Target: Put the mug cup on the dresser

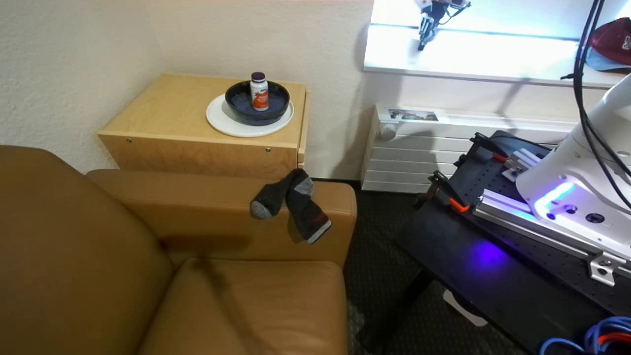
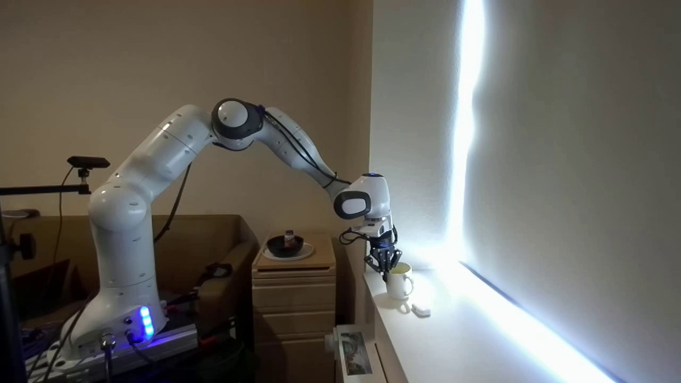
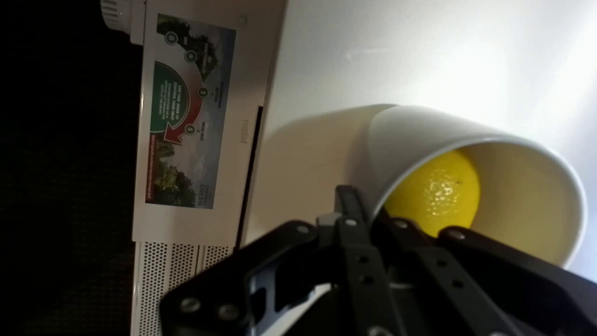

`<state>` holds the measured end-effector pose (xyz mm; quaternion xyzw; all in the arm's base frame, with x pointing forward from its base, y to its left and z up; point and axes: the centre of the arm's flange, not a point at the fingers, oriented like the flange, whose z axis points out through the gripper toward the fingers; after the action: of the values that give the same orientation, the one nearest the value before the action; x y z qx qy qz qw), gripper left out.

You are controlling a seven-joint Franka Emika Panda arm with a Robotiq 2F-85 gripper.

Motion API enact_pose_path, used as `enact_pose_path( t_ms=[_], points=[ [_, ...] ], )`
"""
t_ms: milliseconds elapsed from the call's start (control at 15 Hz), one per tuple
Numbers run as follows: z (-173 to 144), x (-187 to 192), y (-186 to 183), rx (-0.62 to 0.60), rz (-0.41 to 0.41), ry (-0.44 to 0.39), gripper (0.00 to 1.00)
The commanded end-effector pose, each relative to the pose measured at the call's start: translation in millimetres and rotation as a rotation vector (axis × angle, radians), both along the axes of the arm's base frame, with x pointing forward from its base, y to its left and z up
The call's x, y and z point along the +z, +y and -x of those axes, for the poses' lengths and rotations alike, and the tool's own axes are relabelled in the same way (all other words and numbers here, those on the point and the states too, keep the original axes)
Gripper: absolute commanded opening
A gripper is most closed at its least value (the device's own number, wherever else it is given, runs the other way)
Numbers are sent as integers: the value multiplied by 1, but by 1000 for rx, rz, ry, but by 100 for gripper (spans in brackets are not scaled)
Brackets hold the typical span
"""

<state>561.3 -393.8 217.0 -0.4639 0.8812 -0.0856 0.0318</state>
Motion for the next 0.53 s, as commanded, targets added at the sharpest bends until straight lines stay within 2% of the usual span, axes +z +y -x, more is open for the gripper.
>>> enact_pose_path(
  t_ms=[0, 200, 467],
  points=[
    [4, 7, -5, 9, -12, -28, 1],
    [16, 35, 4, 158, 6, -26, 1],
    [33, 70, 40, 370, -61, -18, 1]
  ],
)
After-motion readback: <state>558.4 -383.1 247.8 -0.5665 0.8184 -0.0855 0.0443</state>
